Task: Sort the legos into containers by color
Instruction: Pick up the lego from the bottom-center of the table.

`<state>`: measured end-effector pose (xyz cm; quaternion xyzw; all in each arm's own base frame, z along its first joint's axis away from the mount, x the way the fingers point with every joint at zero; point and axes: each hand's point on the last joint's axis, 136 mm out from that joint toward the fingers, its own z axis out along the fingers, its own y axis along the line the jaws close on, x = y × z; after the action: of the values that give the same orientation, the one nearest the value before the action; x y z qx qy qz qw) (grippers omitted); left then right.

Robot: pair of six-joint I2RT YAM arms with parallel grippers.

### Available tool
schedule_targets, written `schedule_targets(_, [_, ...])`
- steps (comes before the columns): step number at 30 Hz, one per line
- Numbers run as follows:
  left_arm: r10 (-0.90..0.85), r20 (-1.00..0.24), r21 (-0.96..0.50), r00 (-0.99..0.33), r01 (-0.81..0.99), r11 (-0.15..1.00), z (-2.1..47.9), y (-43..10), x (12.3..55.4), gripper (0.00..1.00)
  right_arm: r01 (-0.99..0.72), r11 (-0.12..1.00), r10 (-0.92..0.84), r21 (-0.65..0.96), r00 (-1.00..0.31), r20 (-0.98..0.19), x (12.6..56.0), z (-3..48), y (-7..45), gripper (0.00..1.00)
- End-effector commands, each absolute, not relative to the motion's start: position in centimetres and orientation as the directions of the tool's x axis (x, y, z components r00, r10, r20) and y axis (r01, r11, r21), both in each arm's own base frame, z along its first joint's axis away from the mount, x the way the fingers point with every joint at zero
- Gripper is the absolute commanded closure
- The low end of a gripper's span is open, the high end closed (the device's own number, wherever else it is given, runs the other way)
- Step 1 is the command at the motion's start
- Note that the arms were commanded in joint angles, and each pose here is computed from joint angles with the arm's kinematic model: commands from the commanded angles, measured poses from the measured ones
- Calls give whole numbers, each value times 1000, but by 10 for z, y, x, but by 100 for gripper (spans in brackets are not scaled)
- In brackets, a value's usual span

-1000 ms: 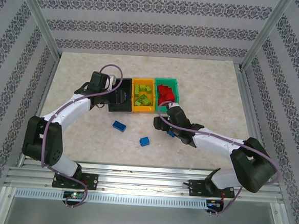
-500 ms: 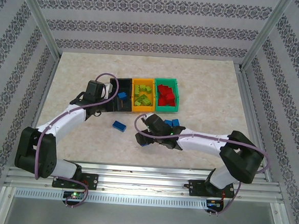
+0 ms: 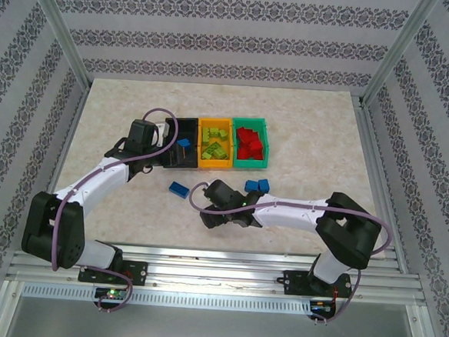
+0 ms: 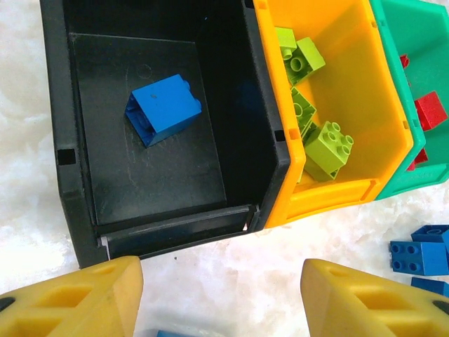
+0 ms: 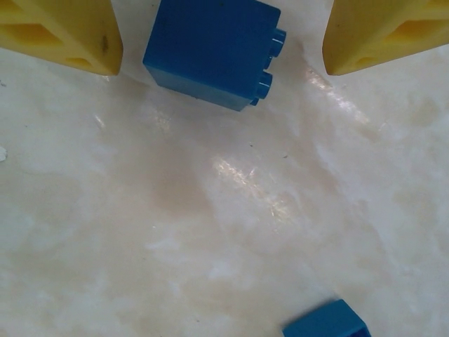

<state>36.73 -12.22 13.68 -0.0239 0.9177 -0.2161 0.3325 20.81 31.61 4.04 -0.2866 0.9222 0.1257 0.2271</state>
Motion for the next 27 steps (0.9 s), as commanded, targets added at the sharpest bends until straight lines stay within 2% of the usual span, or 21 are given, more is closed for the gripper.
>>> schedule_targets(1, [-201, -599, -436, -775, 105, 894, 135, -125, 368, 39, -557, 827, -457, 76, -744, -488, 211, 39, 317, 24])
schedule_targets(13, [-207, -588, -444, -782, 97, 891, 129, -125, 364, 39, -540, 838, -447, 77, -761, -470, 210, 30, 324, 28])
schedule_targets(27, [-216, -570, -452, -793, 83, 888, 121, -124, 359, 39, -542, 838, -448, 64, -750, -486, 219, 26, 333, 45])
